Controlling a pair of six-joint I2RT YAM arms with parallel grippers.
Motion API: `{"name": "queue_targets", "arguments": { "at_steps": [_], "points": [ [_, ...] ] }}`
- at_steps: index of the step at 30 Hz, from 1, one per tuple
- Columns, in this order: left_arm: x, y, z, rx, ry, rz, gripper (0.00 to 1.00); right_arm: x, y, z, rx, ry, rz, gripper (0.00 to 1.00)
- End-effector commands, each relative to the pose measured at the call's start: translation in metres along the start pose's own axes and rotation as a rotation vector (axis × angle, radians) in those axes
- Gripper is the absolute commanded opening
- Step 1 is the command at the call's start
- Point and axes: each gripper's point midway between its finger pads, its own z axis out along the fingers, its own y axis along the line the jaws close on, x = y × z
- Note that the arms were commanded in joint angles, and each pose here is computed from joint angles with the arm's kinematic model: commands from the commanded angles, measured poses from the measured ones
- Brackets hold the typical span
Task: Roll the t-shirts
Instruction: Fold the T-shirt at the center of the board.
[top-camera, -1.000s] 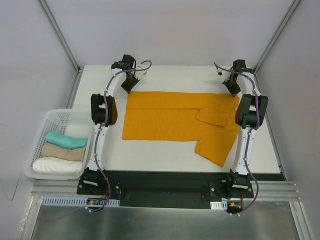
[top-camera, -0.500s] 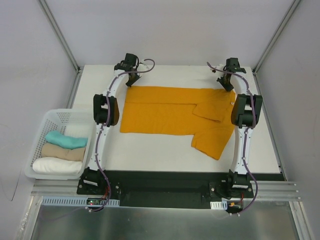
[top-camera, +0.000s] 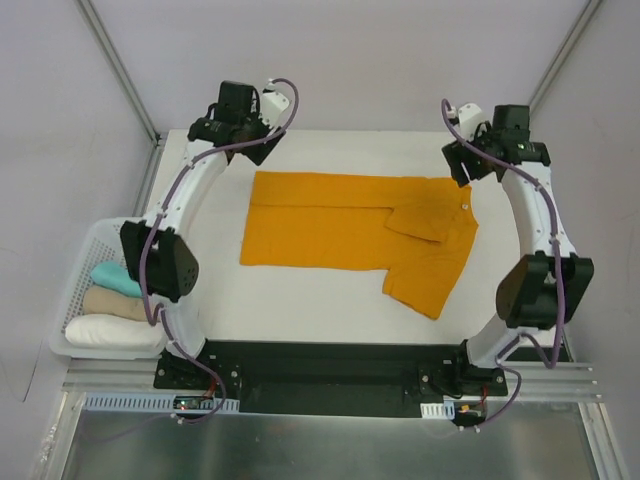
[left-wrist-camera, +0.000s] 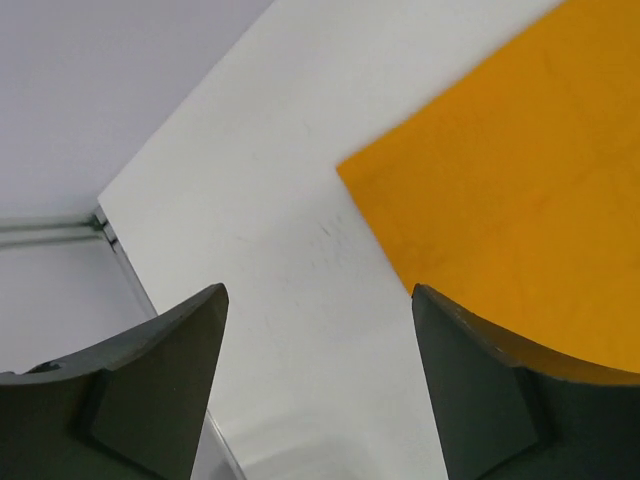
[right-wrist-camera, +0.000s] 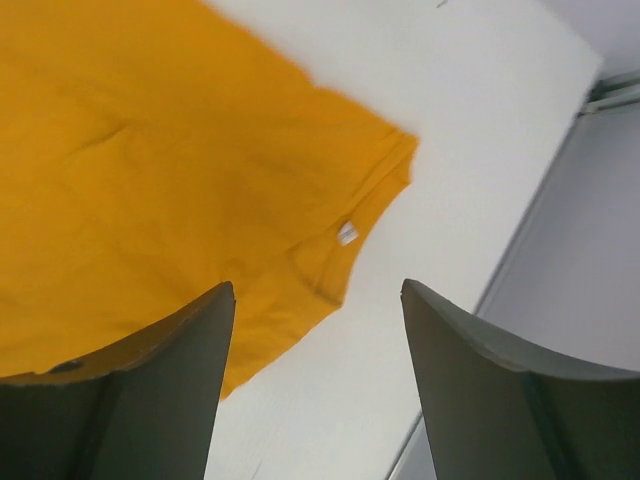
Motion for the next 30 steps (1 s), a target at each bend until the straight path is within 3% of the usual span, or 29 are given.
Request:
{"name": "queue_targets", "arguments": {
  "at_steps": [1,6,13,14,15,16,18,21,30],
  "points": [
    [0.046,-0.051,-0.036,0.135,0.076,-0.136,0.78,0.054,0.086,-0.035,-0.319,0.068,-0.038,0.71],
    [0.081,-0.115,-0.064,0.390,0.169,-0.297,0.86,0.102,0.136,-0.071,-0.432,0.136,-0.163,0.69],
    [0.116,-0.149,-0.094,0.514,0.278,-0.448,0.87,0.179,0.193,-0.114,-0.632,0.256,-0.577,0.60],
    [0.122,-0.153,-0.096,0.526,0.289,-0.449,0.86,0.182,0.196,-0.116,-0.635,0.203,-0.714,0.59],
    [0.129,-0.154,-0.098,0.521,0.304,-0.453,0.87,0.187,0.197,-0.110,-0.616,0.169,-0.773,0.58],
    [0.139,-0.154,-0.101,0.517,0.321,-0.471,0.95,0.208,0.208,-0.105,-0.649,0.174,-0.816,0.57],
    [0.147,-0.160,-0.110,0.550,0.328,-0.497,0.96,0.211,0.212,-0.100,-0.629,0.089,-0.963,0.55],
    [0.158,-0.153,-0.111,0.535,0.350,-0.515,0.96,0.229,0.226,-0.091,-0.675,0.045,-1.059,0.52],
    [0.187,-0.133,-0.100,0.500,0.433,-0.585,0.93,0.254,0.258,-0.084,-0.810,-0.036,-1.111,0.39]
  ]
}}
